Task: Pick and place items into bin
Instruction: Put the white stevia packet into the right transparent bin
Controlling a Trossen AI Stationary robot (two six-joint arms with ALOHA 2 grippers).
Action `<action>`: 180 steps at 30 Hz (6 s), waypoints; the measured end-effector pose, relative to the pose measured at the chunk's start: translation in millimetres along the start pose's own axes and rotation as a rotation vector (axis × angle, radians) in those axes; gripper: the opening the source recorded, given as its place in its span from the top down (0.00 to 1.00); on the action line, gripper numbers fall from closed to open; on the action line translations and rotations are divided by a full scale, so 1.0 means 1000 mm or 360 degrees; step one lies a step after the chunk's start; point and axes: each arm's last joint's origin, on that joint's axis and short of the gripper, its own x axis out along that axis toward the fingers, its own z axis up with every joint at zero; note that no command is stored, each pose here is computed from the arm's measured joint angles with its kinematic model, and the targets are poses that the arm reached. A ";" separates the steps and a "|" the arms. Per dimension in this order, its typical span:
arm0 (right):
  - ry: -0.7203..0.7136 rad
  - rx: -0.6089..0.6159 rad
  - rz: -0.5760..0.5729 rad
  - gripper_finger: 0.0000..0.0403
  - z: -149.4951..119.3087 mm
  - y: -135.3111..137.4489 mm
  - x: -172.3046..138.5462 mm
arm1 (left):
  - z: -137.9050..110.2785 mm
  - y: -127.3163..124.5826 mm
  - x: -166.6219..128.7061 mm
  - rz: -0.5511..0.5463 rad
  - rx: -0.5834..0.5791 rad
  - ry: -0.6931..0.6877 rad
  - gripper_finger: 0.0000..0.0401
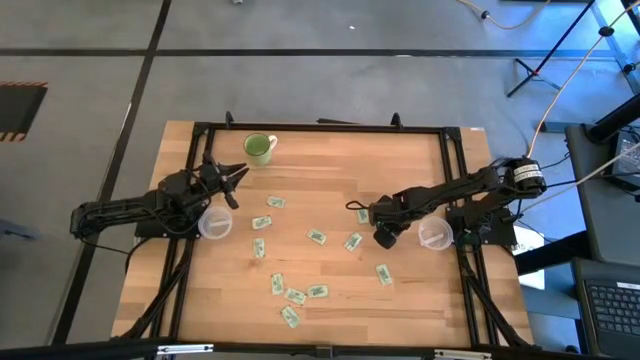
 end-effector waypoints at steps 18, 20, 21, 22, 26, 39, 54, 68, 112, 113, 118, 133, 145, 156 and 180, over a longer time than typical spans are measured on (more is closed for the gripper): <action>-0.0070 -0.0115 -0.0036 1.00 0.013 0.010 -0.029 | 0.000 0.000 0.000 0.0000 0.0000 0.0000 0.84; -0.0039 -0.0117 -0.0065 1.00 0.014 0.010 -0.042 | 0.000 0.000 0.000 0.0000 0.0000 0.0000 0.84; -0.0027 -0.0113 -0.0075 1.00 0.014 0.011 -0.050 | 0.000 0.000 0.000 0.0000 0.0000 0.0000 0.84; -0.0016 -0.0094 -0.0087 1.00 0.013 0.011 -0.058 | 0.000 0.000 0.000 0.0001 0.0000 0.0000 0.84; 0.0085 -0.0041 -0.0201 1.00 -0.001 0.011 -0.090 | 0.000 0.000 0.000 0.0000 0.0000 0.0000 0.84; 0.0137 0.0421 -0.0295 1.00 -0.069 -0.012 -0.098 | 0.000 0.000 0.000 0.0000 0.0001 0.0001 0.84; 0.0229 0.0441 -0.0216 1.00 -0.085 -0.021 -0.045 | 0.000 0.000 0.000 0.0000 0.0003 0.0007 0.84; 0.0239 0.0435 -0.0253 0.84 -0.086 -0.023 -0.046 | 0.000 0.000 0.000 0.0000 0.0003 0.0007 0.84; -0.0378 -0.0421 0.0062 0.75 0.048 0.035 0.002 | -0.001 0.000 0.000 -0.0001 0.0005 0.0012 0.84; -0.0370 -0.0422 0.0060 0.76 0.048 0.035 0.004 | -0.001 0.000 0.000 0.0000 0.0005 0.0012 0.84; -0.0364 -0.0416 0.0060 0.81 0.049 0.036 0.005 | -0.002 0.000 0.000 -0.0002 0.0010 0.0025 0.84; -0.0362 -0.0405 0.0057 0.98 0.049 0.033 0.003 | -0.002 0.000 0.000 -0.0001 0.0013 0.0034 0.84; -0.0425 -0.0297 0.0144 1.00 0.028 0.026 -0.075 | -0.002 0.000 0.000 0.0000 0.0015 0.0039 0.84; -0.0145 0.0356 -0.0062 1.00 -0.055 -0.008 -0.122 | -0.003 0.000 0.000 -0.0001 0.0018 0.0045 0.84; 0.0041 0.0680 -0.0141 1.00 -0.100 -0.030 -0.056 | -0.003 0.000 0.000 -0.0001 0.0017 0.0043 0.84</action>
